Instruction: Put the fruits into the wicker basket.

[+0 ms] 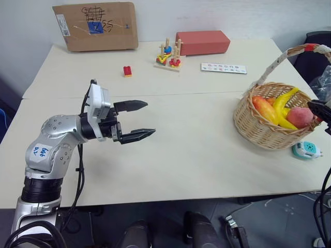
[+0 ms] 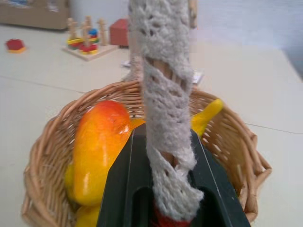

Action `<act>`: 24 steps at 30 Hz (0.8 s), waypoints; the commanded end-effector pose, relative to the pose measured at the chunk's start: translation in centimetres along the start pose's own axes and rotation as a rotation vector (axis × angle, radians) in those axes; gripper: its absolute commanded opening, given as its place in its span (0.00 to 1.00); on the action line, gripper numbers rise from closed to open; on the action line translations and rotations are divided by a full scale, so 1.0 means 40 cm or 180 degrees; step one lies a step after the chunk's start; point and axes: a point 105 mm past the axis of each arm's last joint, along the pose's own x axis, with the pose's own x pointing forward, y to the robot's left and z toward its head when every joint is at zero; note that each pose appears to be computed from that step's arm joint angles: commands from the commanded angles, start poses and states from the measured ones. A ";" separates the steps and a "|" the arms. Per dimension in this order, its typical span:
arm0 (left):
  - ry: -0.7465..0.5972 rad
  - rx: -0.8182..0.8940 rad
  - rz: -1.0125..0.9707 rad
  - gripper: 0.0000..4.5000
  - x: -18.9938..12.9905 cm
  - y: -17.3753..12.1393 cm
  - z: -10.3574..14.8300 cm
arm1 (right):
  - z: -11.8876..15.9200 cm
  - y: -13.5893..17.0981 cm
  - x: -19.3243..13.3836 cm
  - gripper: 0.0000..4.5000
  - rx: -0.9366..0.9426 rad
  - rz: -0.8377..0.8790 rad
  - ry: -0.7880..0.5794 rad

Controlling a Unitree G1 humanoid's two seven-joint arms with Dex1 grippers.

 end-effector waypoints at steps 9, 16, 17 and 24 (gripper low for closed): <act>0.0104 0.0147 0.0183 1.00 -0.054 0.016 0.013 | 0.102 0.015 -0.022 0.74 -0.0406 0.0096 -0.0522; 0.0709 0.0155 0.0457 1.00 -0.159 -0.009 -0.057 | 0.083 0.016 -0.124 0.99 -0.0942 0.0219 -0.0158; 0.0819 0.0119 0.0506 1.00 -0.179 -0.017 -0.076 | 0.062 0.019 -0.146 0.99 -0.0988 0.0291 0.0012; 0.1515 0.0099 0.0615 1.00 -0.278 -0.093 -0.193 | -0.097 0.198 -0.228 0.99 -0.0902 0.1656 0.0876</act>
